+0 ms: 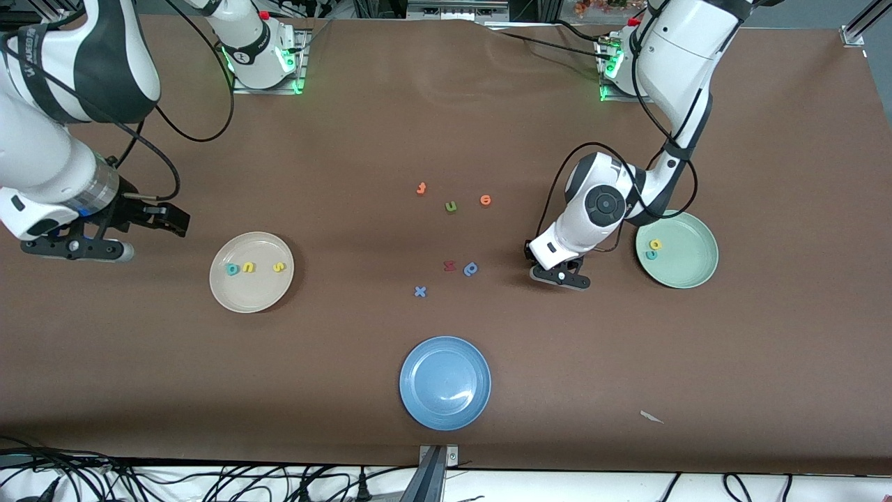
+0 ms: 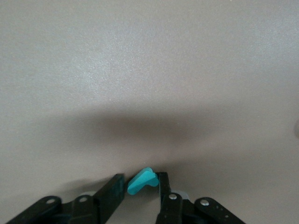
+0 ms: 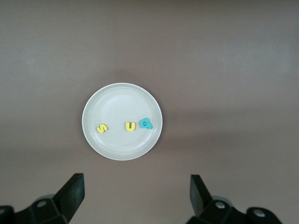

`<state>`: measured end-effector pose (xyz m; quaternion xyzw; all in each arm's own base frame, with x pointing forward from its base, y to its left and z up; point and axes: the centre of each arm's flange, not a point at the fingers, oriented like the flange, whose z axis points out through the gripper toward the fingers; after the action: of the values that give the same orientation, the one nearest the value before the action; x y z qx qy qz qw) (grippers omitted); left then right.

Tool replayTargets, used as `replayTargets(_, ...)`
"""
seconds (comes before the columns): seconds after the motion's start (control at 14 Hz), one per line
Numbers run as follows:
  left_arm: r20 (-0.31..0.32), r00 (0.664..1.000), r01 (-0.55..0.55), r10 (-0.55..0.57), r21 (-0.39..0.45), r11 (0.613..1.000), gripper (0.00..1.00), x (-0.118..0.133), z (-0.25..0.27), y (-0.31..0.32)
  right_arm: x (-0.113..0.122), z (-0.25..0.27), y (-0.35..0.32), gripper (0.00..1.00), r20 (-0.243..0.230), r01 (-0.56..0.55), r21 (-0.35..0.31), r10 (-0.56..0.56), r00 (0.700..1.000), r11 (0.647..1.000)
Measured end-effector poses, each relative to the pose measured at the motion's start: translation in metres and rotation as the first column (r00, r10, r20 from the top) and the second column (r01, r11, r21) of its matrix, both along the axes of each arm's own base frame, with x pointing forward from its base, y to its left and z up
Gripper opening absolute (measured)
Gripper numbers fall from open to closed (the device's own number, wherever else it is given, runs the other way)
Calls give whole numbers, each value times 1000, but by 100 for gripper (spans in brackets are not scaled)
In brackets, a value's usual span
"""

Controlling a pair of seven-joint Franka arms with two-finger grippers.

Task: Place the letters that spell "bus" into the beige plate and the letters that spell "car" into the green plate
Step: 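Carry the teal r to the green plate with the left gripper, then open the left gripper to drop the teal r on the plate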

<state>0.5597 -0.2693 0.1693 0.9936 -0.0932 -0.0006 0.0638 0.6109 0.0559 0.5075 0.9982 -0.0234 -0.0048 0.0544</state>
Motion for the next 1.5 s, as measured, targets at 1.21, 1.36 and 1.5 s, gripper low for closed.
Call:
replayTargets(1.21,-40,982,185,-183,36,982,32,52,72,202,16,6,-58,100,-45,34,66,-31,999,997)
replayTargets(1.36,-77,973,222,-219,41,974,32,40,60,247,13,3,-58,100,-40,33,67,-30,999,997)
replayTargets(1.5,-123,965,240,-233,41,970,32,19,44,273,13,4,-57,100,-31,29,68,-27,999,997)
